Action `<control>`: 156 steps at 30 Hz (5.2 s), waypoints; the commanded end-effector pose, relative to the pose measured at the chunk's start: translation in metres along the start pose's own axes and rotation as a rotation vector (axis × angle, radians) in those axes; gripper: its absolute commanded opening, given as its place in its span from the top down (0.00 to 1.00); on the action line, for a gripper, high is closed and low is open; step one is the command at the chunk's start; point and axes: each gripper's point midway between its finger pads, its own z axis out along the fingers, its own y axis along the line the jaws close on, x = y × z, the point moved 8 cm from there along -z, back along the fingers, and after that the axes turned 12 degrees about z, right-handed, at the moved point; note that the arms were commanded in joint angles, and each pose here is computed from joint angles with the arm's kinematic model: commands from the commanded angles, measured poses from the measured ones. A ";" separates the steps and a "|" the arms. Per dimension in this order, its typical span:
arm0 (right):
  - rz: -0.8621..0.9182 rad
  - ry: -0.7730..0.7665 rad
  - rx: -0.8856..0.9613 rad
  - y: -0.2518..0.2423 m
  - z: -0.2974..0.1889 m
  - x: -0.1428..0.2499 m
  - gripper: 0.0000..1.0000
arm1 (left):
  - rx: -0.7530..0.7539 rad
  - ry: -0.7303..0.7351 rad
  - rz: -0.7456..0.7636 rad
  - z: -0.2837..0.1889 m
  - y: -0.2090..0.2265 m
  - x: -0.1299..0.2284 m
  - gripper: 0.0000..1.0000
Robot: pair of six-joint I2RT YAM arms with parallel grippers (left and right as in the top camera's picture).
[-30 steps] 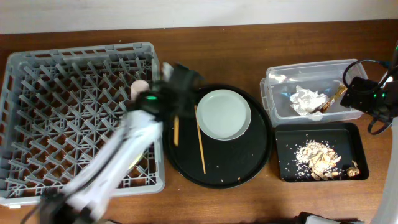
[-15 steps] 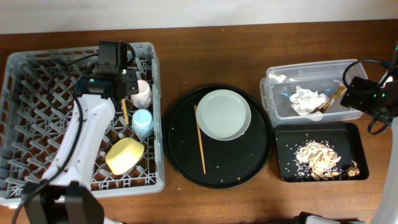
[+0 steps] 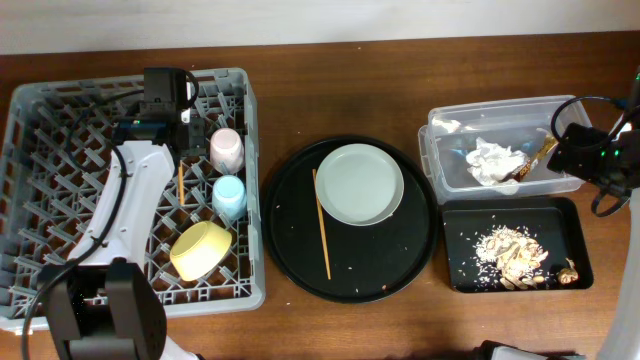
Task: Sort waste into correct bins and load items into the dishwasher rack
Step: 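Insert the chopstick upright into the rack with the left gripper, then grasp the second wooden chopstick on the tray with the left gripper, then insert the second chopstick into the rack beside the first, then grasp the white plate edge with the left gripper and lift it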
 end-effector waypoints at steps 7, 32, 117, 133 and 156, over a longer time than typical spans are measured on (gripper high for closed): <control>0.020 -0.010 0.020 -0.003 0.000 -0.002 0.01 | 0.105 -0.014 -0.029 -0.016 -0.011 -0.003 0.36; 0.020 -0.010 0.020 -0.003 0.000 -0.002 0.01 | 0.332 0.084 -0.076 -0.075 -0.261 0.129 0.64; 0.020 -0.010 0.020 -0.003 0.000 -0.002 0.01 | 0.492 -0.086 0.014 -0.102 -0.171 -0.015 0.46; 0.020 -0.010 0.020 -0.003 0.000 -0.002 0.01 | 0.464 0.156 0.177 0.029 -0.281 0.026 0.47; 0.020 -0.010 0.020 -0.003 0.000 -0.002 0.01 | -0.005 -0.384 0.083 -0.170 -0.133 -0.045 1.00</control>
